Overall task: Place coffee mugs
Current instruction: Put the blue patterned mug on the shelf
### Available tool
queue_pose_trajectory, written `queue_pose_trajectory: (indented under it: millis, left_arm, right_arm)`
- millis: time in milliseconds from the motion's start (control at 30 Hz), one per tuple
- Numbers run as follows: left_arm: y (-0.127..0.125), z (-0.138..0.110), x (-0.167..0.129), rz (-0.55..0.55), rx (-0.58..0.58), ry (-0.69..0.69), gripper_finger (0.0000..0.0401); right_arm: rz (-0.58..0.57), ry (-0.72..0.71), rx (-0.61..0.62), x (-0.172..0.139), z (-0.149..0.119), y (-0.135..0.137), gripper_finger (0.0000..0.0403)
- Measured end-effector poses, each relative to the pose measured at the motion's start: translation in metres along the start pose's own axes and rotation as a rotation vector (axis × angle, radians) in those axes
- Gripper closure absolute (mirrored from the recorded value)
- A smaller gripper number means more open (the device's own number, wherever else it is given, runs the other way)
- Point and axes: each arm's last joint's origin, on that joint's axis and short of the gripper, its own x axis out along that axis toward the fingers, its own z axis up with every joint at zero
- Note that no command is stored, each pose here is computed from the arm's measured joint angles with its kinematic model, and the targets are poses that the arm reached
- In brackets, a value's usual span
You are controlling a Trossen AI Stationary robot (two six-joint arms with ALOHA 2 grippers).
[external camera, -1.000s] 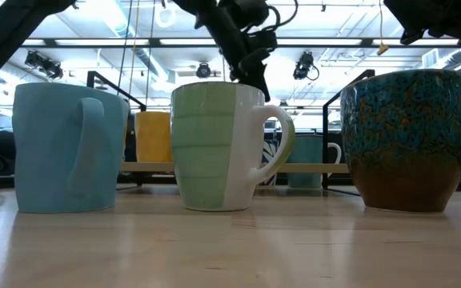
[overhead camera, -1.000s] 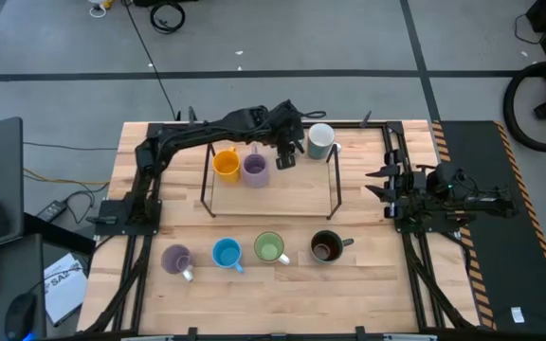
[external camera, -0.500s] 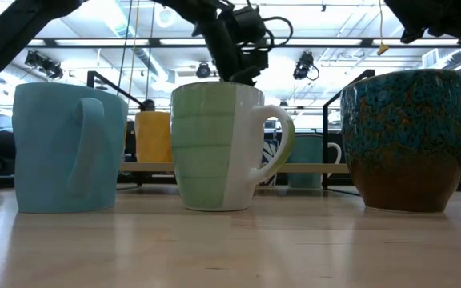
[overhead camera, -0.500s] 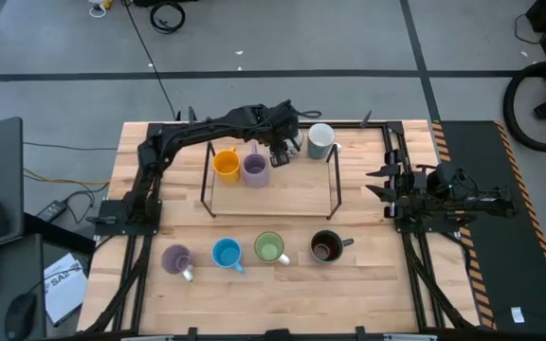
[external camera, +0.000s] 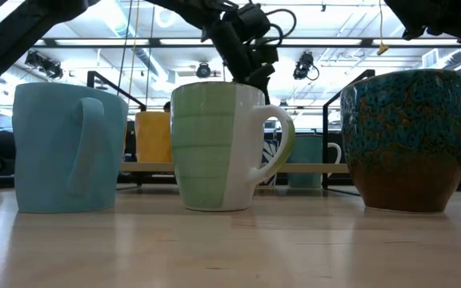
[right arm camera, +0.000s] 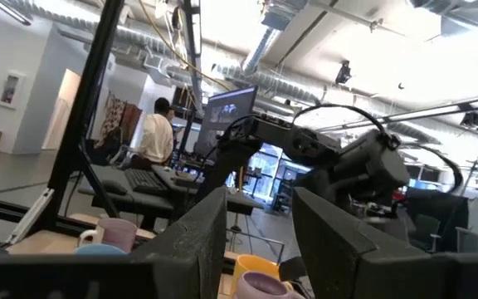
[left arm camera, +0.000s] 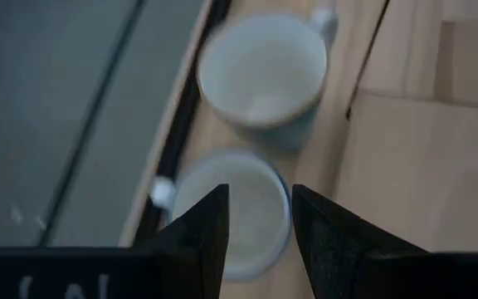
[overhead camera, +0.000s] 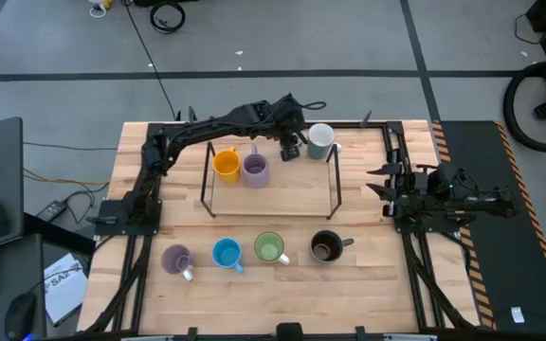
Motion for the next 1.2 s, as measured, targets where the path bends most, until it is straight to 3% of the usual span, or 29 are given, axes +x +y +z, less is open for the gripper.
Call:
queue_pose_trajectory:
  millis: [133, 467, 1200]
  left_arm:
    - [-0.001, -0.001, 0.007, 0.0, 0.047, 0.002, 0.0262]
    - [-0.011, -0.026, 0.048, -0.043, 0.071, 0.159, 0.0273]
    - [-0.009, -0.042, 0.069, -0.123, 0.08, 0.233, 0.0283]
  right_arm:
    - [-0.006, 0.01, -0.018, 0.0, -0.001, 0.0, 0.0259]
    - [-0.001, 0.026, 0.01, 0.0, -0.002, 0.0, 0.0259]
    - [0.006, 0.028, 0.038, 0.0, -0.003, 0.001, 0.0259]
